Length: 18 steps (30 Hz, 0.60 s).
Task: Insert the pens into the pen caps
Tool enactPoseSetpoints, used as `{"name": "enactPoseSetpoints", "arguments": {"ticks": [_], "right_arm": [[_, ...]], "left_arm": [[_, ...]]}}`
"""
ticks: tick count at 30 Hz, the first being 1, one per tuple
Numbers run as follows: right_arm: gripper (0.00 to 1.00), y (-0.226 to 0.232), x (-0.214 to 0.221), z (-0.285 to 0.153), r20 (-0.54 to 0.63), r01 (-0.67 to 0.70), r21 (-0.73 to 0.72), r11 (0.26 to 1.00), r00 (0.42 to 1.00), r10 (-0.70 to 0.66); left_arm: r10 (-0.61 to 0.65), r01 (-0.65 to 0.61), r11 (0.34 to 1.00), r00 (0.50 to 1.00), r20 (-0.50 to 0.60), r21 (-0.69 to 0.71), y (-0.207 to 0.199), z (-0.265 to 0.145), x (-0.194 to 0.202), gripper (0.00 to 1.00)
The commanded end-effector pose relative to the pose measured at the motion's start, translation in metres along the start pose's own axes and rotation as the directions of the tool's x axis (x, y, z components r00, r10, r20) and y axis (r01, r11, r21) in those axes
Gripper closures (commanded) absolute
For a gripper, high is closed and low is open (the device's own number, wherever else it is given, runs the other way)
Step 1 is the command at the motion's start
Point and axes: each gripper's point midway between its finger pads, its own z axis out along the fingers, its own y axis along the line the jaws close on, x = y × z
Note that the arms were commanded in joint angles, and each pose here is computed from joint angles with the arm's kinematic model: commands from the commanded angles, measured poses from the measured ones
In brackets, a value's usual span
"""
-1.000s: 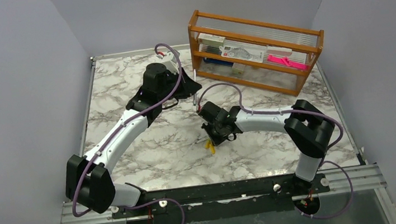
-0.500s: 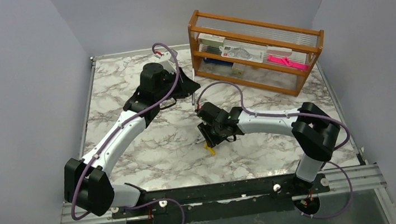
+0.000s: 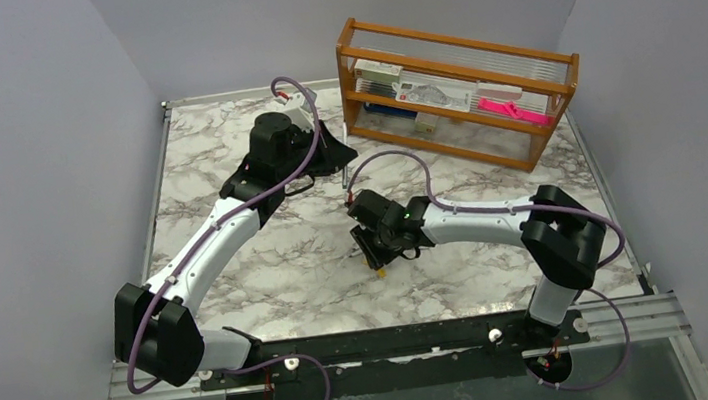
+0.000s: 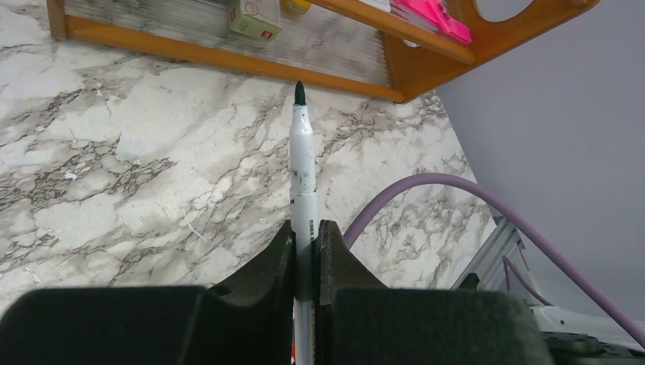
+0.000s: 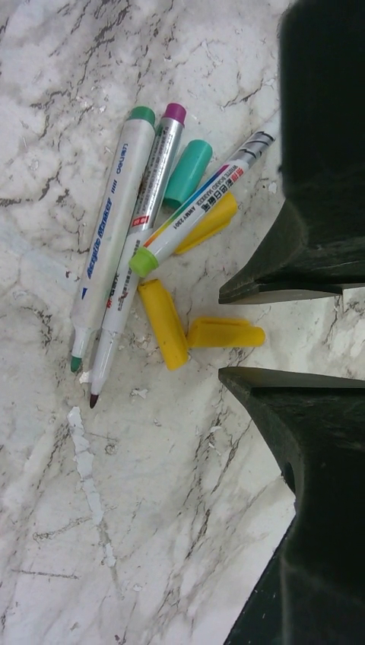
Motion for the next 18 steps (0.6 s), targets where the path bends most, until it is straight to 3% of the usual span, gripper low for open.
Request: {"name": "enactPoseSetpoints", "arguments": {"ticks": [1, 10, 11, 14, 18], "right_arm": [[0.64, 0.002, 0.005, 0.007, -0.008, 0.003, 0.029, 1.0, 1.0, -0.003], [0.68, 0.001, 0.02, 0.015, -0.05, 0.003, 0.064, 0.998, 0.999, 0.0], [0.7, 0.0, 0.021, 0.015, -0.054, 0.0, 0.071, 0.997, 0.999, 0.003], [0.97, -0.005, 0.023, 0.014, -0.056, -0.026, 0.105, 0.994, 0.998, 0.032], [0.99, -0.003, 0.016, 0.003, -0.029, -0.06, 0.102, 0.993, 0.998, 0.063]], "left_arm": [[0.023, -0.023, 0.999, 1.0, 0.015, 0.036, -0.008, -0.01, -0.005, 1.0], [0.018, -0.019, 0.999, 1.0, 0.018, 0.036, -0.008, -0.01, -0.008, 1.0], [0.016, -0.017, 0.999, 1.0, 0.018, 0.037, -0.008, -0.01, -0.008, 1.0], [0.014, -0.014, 0.999, 1.0, 0.017, 0.038, -0.008, -0.009, -0.008, 1.0], [-0.002, 0.001, 0.999, 1.0, 0.011, 0.042, -0.006, -0.009, -0.007, 1.0]]}}
